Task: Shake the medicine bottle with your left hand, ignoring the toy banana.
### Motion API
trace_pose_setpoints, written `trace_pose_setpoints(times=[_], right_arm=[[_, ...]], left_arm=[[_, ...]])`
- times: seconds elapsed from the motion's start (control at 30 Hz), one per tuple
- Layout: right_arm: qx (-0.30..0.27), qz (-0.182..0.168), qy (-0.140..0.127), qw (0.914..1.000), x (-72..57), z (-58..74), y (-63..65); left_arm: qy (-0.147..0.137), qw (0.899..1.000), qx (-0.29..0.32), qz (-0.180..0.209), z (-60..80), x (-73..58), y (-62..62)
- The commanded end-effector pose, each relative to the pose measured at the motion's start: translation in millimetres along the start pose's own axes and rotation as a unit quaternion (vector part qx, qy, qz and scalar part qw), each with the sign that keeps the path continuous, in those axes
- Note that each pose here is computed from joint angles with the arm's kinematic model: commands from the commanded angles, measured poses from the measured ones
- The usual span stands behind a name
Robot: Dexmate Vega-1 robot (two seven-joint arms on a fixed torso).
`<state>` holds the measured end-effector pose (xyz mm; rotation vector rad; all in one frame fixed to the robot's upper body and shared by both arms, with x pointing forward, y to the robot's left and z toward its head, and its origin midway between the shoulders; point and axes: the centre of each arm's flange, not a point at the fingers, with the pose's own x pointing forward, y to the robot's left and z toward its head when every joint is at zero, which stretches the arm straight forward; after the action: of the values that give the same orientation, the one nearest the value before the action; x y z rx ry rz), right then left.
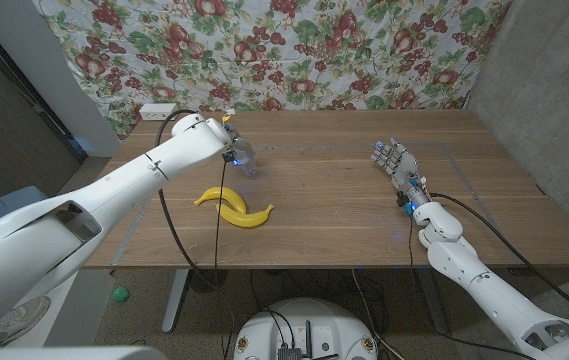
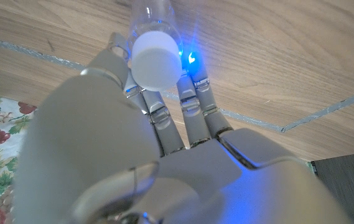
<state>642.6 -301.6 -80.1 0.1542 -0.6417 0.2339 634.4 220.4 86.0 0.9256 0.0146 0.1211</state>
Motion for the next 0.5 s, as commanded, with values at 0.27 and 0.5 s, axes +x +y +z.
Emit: trace_pose_setpoints(times=[0.27,0.5], right_arm=[[0.002,-0.003,0.000,1.0000,0.4,-0.7,-2.3],[0.001,-0.002,0.000,1.0000,0.2,-1.3,-2.7]], left_arm=[[0.048,0.998,0.013,-0.036,-0.7,14.4,-4.1],[0.054,0.997,0.024,-0.042,-0.5,16.3,-5.0]])
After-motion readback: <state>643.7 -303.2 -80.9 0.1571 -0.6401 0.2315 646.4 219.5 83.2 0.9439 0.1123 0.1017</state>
